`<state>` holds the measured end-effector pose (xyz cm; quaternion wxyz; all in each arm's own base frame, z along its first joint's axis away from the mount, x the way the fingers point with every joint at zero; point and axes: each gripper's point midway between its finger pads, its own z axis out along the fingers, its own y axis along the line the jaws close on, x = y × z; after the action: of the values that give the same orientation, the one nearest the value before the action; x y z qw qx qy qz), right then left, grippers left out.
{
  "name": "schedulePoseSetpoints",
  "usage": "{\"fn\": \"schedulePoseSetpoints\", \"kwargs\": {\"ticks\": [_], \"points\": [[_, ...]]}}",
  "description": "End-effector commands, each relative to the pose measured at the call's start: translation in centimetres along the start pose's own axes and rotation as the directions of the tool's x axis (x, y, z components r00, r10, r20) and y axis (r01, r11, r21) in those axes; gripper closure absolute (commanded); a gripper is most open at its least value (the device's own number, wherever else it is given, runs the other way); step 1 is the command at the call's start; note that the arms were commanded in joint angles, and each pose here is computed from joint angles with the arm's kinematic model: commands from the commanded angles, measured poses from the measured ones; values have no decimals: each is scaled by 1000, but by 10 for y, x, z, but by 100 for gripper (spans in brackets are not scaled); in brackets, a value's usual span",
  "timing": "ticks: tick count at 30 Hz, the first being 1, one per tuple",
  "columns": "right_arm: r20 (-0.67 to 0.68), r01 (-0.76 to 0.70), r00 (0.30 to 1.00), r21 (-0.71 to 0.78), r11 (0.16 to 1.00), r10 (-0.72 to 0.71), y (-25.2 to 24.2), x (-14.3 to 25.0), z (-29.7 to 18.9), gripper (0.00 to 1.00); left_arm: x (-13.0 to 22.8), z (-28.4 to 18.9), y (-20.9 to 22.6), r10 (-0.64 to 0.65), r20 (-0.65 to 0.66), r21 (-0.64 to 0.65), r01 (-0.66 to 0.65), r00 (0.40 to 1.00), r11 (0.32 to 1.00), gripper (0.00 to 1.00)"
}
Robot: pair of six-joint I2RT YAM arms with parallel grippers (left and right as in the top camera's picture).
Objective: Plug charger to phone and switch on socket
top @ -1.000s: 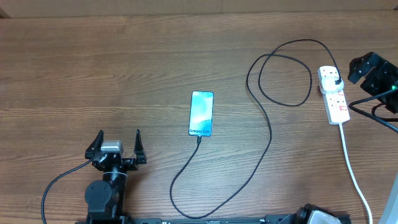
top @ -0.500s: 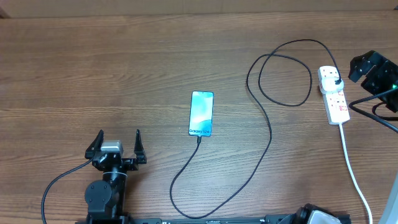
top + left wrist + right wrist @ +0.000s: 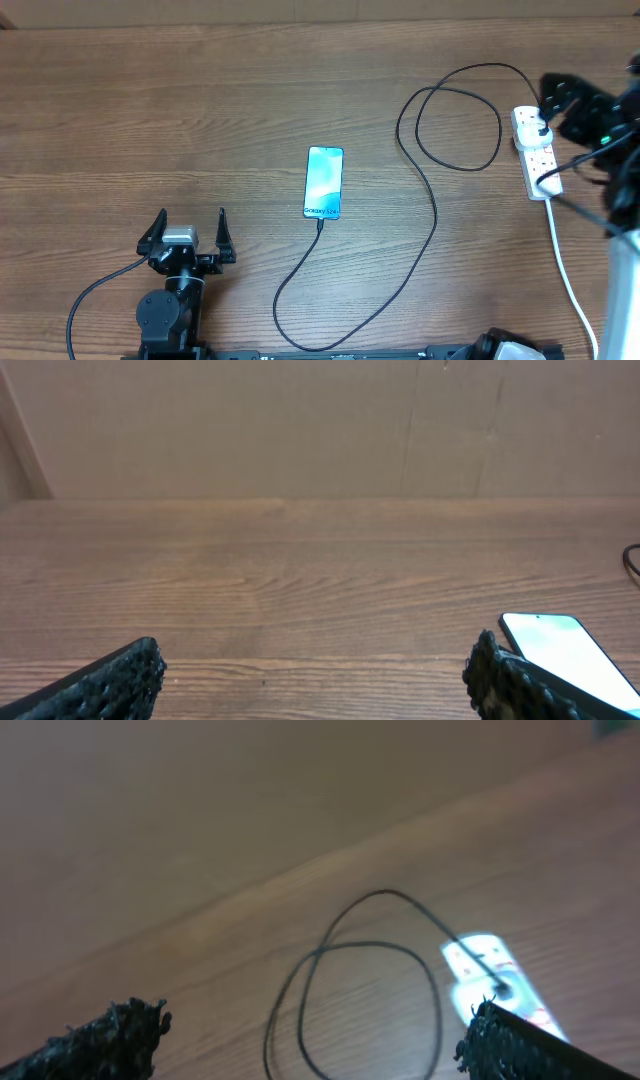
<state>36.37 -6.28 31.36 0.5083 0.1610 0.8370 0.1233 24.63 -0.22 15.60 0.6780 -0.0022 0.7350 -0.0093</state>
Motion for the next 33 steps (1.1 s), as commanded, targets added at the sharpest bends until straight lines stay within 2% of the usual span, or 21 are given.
{"fn": "schedulePoseSetpoints", "kwargs": {"ticks": [1, 8, 23, 26, 33], "points": [[40, 49, 998, -94, 994, -45, 21, 26, 0, 0, 0, 0, -1, 1, 4, 6, -1, 1000, 1000, 0], [201, 163, 972, -214, 963, -120, 45, 68, 1, 0, 0, 0, -1, 1, 4, 6, -1, 1000, 1000, 1], [409, 249, 902, -237, 939, -136, 27, 169, -20, 0, 0, 0, -1, 1, 4, 6, -1, 1000, 1000, 0], [438, 255, 889, -234, 938, -132, 23, 181, -24, 0, 0, 0, -1, 1, 4, 6, -1, 1000, 1000, 0], [377, 223, 915, -185, 957, -140, 9, 200, -26, 0, 0, 0, -1, 1, 4, 6, -1, 1000, 1000, 0]]}}
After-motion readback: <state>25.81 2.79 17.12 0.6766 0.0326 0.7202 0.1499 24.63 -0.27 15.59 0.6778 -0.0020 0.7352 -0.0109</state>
